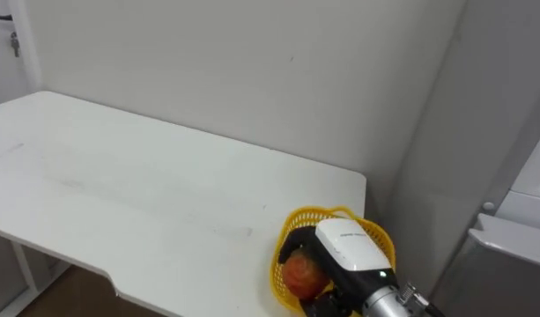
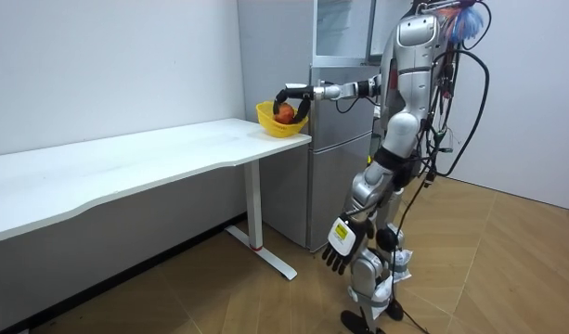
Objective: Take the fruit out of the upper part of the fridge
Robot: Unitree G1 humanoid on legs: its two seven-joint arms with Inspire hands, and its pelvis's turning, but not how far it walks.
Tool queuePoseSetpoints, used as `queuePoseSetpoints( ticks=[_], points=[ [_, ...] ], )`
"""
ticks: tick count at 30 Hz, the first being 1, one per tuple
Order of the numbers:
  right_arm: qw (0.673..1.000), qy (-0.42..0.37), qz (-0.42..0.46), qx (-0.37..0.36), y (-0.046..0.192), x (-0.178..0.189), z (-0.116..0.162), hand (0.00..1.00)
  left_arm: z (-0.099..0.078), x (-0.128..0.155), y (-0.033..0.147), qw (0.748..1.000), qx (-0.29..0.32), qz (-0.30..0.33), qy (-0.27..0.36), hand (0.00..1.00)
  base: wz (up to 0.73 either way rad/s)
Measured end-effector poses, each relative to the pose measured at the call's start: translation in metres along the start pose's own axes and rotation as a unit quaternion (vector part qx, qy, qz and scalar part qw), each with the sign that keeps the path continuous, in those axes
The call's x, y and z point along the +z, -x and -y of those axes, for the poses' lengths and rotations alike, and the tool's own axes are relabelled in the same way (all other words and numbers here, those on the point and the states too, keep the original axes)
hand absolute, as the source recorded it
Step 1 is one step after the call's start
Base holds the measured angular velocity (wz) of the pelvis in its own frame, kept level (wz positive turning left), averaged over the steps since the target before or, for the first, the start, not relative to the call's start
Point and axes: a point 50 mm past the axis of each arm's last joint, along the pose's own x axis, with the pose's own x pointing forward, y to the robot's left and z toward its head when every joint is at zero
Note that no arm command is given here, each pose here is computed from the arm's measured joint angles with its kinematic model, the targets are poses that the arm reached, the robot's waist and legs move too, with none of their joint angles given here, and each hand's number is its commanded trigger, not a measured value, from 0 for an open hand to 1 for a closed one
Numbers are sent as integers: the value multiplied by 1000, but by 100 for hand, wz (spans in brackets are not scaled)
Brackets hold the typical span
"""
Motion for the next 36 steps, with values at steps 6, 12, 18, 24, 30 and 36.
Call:
queuePoseSetpoints(
  ticks=[6,12,18,24,30,36],
  points=[
    [1000,8,-2,9,0,0,-3,0,-1,2,0,1000,2,2,-1,0,0],
    [1000,12,-3,9,0,0,-3,0,-1,2,0,1000,4,1,-10,0,0],
    [1000,12,-4,9,0,0,-3,0,0,0,0,1000,3,-1,-10,0,0],
    [1000,11,-3,9,0,1,-3,0,0,0,0,1000,4,-1,-10,0,0],
    [1000,10,-3,8,0,1,-3,0,0,0,0,1000,5,-1,-10,0,0],
    [1000,-3,-3,9,-1,2,-2,0,0,0,0,1000,5,0,-10,0,0]
  ],
)
